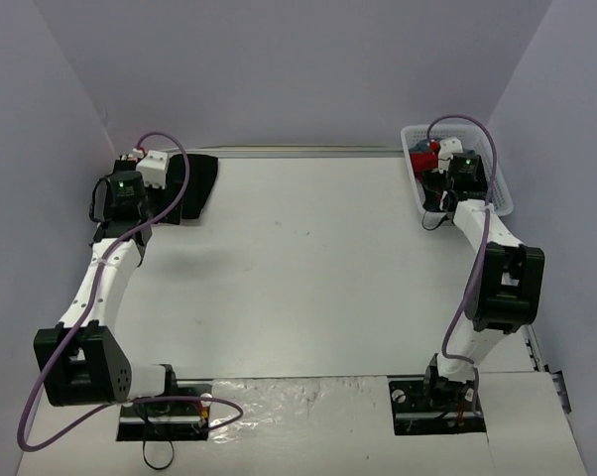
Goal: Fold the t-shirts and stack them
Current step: Grab crumpled tshirt from bin with the right arm
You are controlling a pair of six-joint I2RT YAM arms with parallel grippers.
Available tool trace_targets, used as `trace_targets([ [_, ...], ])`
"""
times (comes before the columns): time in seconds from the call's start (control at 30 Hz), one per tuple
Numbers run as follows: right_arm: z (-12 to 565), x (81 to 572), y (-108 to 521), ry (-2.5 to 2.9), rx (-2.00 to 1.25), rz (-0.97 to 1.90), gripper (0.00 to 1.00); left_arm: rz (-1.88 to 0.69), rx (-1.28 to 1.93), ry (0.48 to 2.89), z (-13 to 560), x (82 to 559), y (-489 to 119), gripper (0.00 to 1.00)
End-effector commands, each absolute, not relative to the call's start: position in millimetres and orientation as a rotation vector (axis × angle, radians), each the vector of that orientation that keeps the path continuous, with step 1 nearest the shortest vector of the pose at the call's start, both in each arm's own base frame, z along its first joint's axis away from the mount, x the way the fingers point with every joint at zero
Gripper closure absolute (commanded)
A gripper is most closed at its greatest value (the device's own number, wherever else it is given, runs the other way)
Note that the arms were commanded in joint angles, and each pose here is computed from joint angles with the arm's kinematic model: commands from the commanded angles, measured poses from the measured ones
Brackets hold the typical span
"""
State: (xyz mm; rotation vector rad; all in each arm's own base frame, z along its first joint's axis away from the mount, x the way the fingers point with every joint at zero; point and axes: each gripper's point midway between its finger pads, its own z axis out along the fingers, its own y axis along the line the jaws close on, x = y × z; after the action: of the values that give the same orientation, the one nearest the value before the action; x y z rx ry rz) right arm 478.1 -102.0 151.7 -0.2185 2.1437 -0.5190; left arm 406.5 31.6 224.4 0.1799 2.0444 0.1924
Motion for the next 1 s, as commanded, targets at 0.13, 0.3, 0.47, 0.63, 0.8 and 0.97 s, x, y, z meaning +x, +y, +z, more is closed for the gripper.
trace_targets([
  [0.13, 157.3, 515.2, -145.1, 2.136, -0.091, -0.619, 0.00, 0.194, 0.171, 2.052, 219.1, 405.4, 30.3, 0.06],
  [0.3, 137.6, 526.2, -152.1, 2.186, -0.076, -0.596, 0.02, 0.163, 0.192, 2.072, 207.5, 407.4, 24.9, 0.06],
  [0.47, 121.9, 531.2, -140.0, 2.228, -0.114, -0.489, 0.04, 0.127, 0.205, 2.103, 198.2, 409.7, 19.9, 0.06],
  [0.63, 121.2, 533.0, -127.3, 2.231, -0.127, -0.398, 0.07, 0.116, 0.211, 2.124, 191.1, 410.4, 17.8, 0.06],
  [0.8, 112.7, 539.5, -116.0, 2.246, -0.152, -0.308, 0.08, 0.112, 0.218, 2.132, 187.7, 410.0, 17.5, 0.06],
  [0.97, 103.3, 547.9, -111.8, 2.263, -0.155, -0.264, 0.22, 0.092, 0.229, 2.145, 182.2, 410.1, 14.5, 0.06],
])
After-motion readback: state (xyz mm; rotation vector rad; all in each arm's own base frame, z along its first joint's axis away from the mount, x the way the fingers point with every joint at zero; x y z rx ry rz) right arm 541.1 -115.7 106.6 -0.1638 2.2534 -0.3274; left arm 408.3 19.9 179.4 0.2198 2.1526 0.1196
